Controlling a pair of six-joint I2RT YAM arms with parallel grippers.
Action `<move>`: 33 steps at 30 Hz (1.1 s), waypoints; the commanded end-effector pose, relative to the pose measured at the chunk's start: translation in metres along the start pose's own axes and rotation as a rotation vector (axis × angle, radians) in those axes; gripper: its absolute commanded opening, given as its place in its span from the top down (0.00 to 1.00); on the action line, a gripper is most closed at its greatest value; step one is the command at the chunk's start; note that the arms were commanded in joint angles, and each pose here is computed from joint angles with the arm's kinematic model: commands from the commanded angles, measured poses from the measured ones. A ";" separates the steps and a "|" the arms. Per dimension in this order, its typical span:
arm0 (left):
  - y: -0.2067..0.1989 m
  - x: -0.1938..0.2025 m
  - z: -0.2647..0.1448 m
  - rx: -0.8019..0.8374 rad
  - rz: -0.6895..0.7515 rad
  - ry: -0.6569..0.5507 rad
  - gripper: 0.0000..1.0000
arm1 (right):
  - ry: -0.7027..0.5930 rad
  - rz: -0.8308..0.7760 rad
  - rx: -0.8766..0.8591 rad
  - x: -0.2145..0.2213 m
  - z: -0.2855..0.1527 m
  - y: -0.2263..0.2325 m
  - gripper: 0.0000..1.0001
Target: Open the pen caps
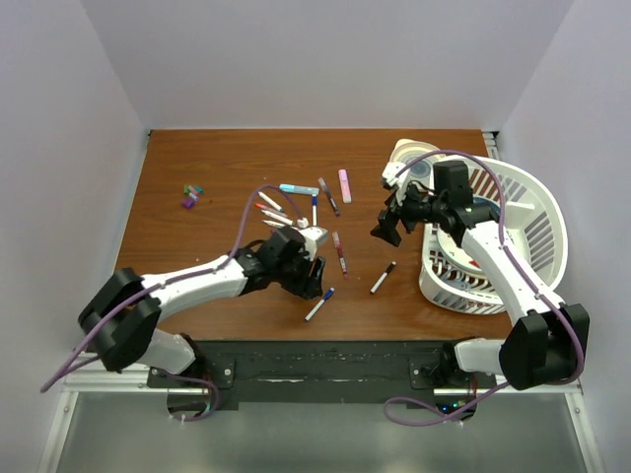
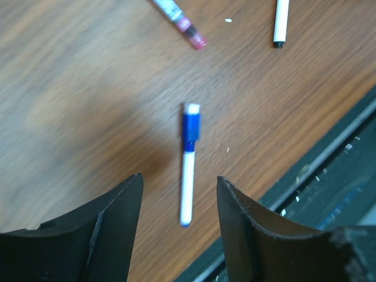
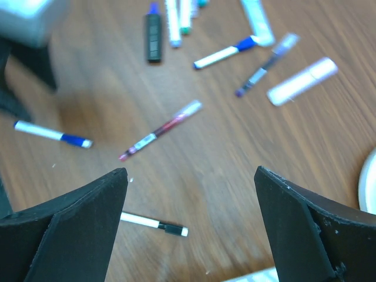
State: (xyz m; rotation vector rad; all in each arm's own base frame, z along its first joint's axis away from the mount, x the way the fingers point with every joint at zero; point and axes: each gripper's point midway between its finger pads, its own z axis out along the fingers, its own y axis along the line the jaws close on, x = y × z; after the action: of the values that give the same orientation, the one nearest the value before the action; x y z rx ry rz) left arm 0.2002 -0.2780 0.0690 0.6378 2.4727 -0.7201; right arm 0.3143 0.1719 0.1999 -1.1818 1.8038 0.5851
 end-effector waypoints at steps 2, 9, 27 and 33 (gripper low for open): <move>-0.014 -0.025 0.024 -0.138 0.054 -0.046 0.43 | -0.089 0.104 0.022 -0.011 -0.002 -0.005 0.08; -0.018 -0.026 0.049 -0.275 0.126 0.020 0.52 | -0.104 0.122 -0.004 -0.010 -0.004 -0.001 0.09; -0.016 -0.001 0.068 -0.388 0.201 0.158 0.68 | -0.118 0.141 -0.023 -0.009 -0.007 0.000 0.10; -0.016 -0.005 0.066 -0.395 0.196 0.141 0.92 | -0.124 0.139 -0.030 -0.010 -0.007 0.002 0.10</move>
State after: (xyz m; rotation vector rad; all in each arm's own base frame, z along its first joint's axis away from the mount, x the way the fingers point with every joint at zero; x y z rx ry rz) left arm 0.2080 -0.3244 0.0183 0.8160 2.5624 -0.1180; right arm 0.3131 0.1690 0.1998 -1.0213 1.8401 0.7339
